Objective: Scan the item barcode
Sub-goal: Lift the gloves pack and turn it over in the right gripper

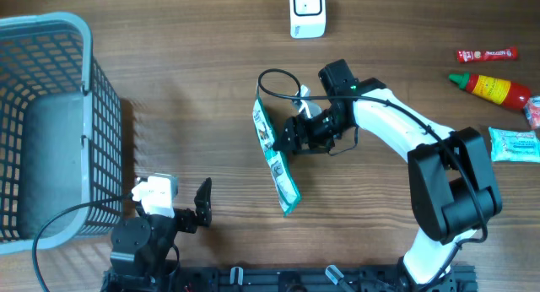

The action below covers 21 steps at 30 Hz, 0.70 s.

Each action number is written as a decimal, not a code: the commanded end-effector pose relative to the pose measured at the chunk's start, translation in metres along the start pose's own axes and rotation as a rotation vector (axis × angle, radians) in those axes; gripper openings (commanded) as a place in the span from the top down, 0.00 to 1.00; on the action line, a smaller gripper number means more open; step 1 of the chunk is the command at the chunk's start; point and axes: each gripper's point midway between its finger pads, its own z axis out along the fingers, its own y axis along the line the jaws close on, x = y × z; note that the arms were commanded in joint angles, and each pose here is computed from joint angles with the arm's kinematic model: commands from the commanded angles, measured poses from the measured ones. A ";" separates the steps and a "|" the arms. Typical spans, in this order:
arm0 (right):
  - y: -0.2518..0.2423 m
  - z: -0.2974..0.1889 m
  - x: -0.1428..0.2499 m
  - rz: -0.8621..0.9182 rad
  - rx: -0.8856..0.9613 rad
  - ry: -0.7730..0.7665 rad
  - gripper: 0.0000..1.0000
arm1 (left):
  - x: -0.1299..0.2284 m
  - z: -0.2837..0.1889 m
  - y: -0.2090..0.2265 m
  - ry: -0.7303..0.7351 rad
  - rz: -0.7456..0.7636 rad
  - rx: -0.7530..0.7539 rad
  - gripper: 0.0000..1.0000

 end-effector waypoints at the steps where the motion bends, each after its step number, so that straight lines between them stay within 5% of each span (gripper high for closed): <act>1: 0.003 -0.006 -0.007 -0.007 0.034 -0.008 0.28 | -0.001 0.000 -0.003 -0.008 0.022 0.019 0.00; 14: 0.031 -0.013 -0.007 -0.082 0.032 -0.001 0.16 | -0.001 -0.001 -0.003 -0.008 0.022 0.019 0.00; 21: 0.009 0.004 -0.007 -0.151 0.240 -0.013 0.11 | -0.001 0.000 -0.003 -0.008 0.022 0.019 0.00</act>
